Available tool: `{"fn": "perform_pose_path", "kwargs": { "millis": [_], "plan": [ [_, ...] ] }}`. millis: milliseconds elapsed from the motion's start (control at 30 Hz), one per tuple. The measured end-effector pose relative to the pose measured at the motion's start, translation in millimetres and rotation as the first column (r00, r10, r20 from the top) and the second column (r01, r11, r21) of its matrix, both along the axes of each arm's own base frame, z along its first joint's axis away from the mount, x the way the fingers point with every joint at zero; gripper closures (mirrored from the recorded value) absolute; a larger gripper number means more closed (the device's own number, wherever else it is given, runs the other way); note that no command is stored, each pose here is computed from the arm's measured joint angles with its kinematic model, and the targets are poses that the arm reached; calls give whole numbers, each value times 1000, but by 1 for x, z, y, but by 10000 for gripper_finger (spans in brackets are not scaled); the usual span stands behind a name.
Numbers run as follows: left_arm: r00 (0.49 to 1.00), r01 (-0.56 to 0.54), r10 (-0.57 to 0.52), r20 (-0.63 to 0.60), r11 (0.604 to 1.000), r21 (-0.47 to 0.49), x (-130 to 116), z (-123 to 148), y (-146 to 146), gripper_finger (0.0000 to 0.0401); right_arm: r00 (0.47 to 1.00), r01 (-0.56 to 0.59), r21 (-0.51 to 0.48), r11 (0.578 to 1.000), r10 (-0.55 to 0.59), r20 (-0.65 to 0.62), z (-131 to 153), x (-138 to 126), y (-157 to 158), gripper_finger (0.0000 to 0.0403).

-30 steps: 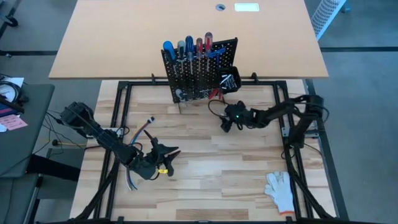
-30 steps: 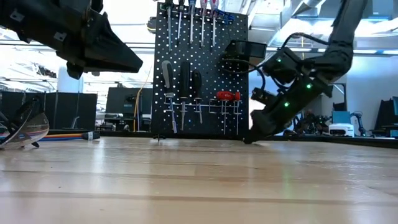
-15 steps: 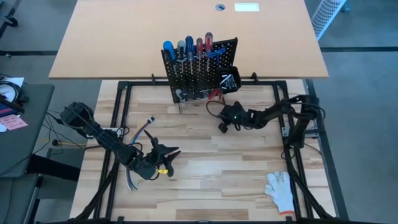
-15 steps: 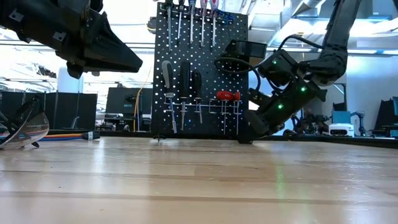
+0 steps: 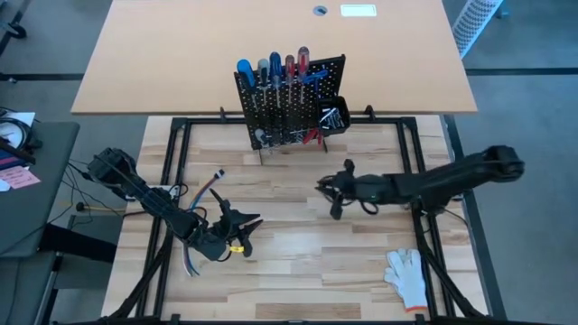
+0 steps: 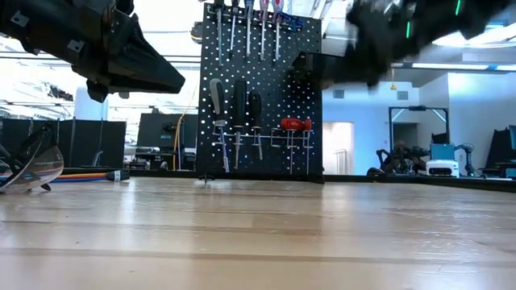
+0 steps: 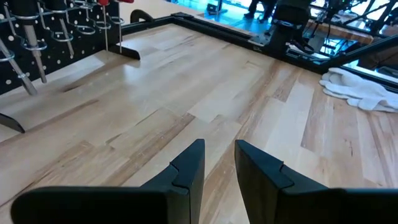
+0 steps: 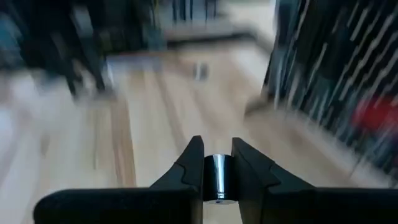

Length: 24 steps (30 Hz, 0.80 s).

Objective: Hang tools onto peg board
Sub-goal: Put the socket into the black bin on the pegboard

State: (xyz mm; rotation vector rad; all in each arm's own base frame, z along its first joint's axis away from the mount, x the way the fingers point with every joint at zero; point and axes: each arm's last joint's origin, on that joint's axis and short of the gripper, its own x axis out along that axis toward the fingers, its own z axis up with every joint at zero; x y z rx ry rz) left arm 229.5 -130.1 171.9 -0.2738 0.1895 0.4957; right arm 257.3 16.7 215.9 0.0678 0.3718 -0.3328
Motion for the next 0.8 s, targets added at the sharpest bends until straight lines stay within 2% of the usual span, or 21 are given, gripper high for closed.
{"fn": "perform_pose_path", "kwargs": {
  "millis": [67, 167, 233, 333, 467, 600, 800],
  "plan": [
    [1000, 0, 0, 2, 1000, -1, 0, 0, 0, 319, 998, 22, -65, 998, -17, 64, 36, -1, 5, 349],
    [1000, -1, 1, 2, 1000, -1, 0, 0, 0, 319, 993, 97, -158, 983, -86, 76, 85, -2, 0, 349],
    [1000, -1, 1, 2, 1000, -1, 0, 0, 0, 319, 985, 169, -210, 963, -162, 52, 112, -4, -13, 349],
    [1000, -1, 1, 0, 1000, 1, 0, 0, 0, 319, 963, 268, -225, 937, -269, 26, 143, -7, -41, 349],
    [1000, -1, 1, 0, 1000, 1, 0, 0, 0, 319, 931, 346, -218, 913, -363, -40, 152, -7, -79, 348],
    [1000, -1, 1, -3, 1000, 3, 0, 0, 0, 319, 926, 354, -171, 920, -370, -72, 145, -4, -107, 333],
    [1000, -1, 1, -7, 1000, 6, 0, -1, 0, 319, 910, 392, -147, 908, -406, -82, 139, -1, -120, 308]
  ]
}}
